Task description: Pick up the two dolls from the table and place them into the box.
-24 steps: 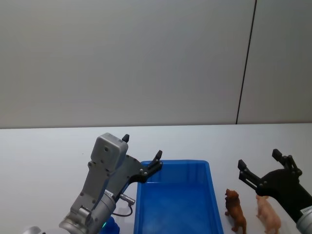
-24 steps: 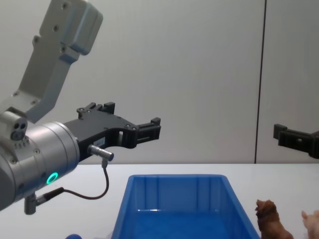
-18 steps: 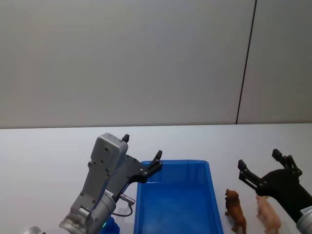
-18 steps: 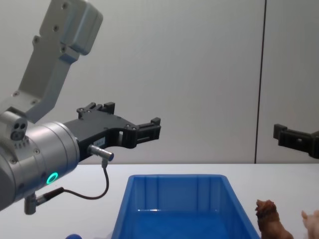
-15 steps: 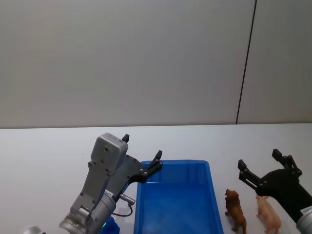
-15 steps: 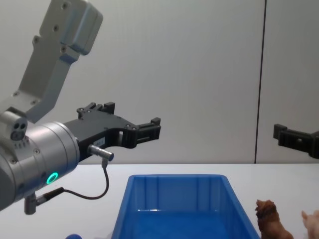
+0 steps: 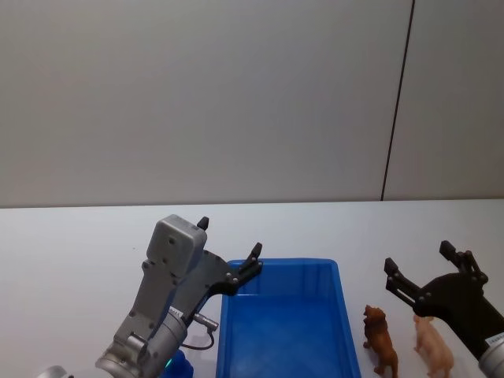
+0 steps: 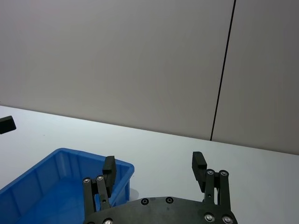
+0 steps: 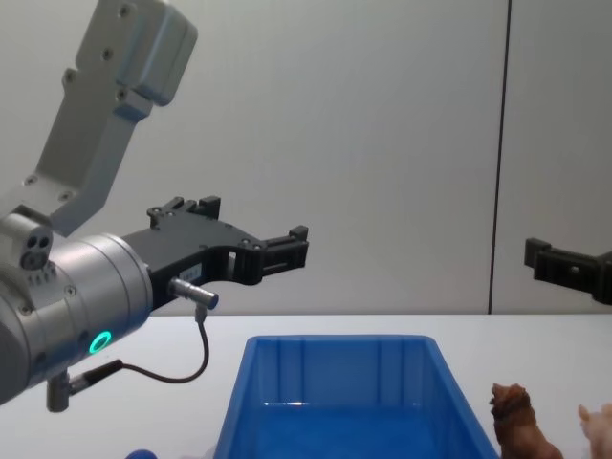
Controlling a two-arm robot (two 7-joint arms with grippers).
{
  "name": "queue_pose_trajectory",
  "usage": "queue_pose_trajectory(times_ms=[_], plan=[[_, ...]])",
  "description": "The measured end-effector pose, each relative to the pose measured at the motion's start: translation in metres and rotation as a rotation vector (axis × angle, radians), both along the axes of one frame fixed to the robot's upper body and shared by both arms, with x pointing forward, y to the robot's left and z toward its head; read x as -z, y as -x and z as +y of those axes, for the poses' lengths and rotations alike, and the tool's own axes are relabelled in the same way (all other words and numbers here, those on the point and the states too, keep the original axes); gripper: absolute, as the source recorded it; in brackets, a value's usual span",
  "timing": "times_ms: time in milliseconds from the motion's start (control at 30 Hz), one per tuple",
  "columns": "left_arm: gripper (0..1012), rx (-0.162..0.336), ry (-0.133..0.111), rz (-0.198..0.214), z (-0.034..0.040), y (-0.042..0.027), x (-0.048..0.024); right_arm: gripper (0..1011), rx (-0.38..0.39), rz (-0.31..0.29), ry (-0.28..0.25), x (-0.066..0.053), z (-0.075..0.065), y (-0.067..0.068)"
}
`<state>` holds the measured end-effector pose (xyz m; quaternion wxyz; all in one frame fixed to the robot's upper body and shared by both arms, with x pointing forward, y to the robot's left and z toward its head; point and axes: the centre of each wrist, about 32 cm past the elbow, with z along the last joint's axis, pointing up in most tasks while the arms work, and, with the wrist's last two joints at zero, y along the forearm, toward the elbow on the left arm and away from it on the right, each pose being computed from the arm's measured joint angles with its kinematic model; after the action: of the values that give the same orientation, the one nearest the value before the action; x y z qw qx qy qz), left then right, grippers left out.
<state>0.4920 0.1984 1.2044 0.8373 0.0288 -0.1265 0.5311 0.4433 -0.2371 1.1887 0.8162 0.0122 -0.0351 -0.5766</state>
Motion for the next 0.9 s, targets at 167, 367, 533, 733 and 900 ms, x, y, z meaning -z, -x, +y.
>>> queue_pose_trajectory(times_ms=[167,367,533,733,900], plan=[[1001,0.0,0.0,0.0,0.0,0.0,0.0,1001,0.0,0.0,0.0,0.0,0.0,0.0],[1001,0.0,0.0,0.0,0.0,0.0,0.0,1000,0.0,0.0,0.0,0.0,0.0,0.0],[1001,0.0,0.0,0.0,0.0,0.0,0.0,1001,0.0,0.0,0.0,0.0,0.0,0.0],[1001,0.0,0.0,0.0,0.0,0.0,0.0,1001,0.004,0.002,0.0,0.0,-0.0005,0.0],[1001,0.0,0.0,0.0,0.0,0.0,0.0,1001,0.017,0.012,0.002,0.0001,-0.0014,0.0001]])
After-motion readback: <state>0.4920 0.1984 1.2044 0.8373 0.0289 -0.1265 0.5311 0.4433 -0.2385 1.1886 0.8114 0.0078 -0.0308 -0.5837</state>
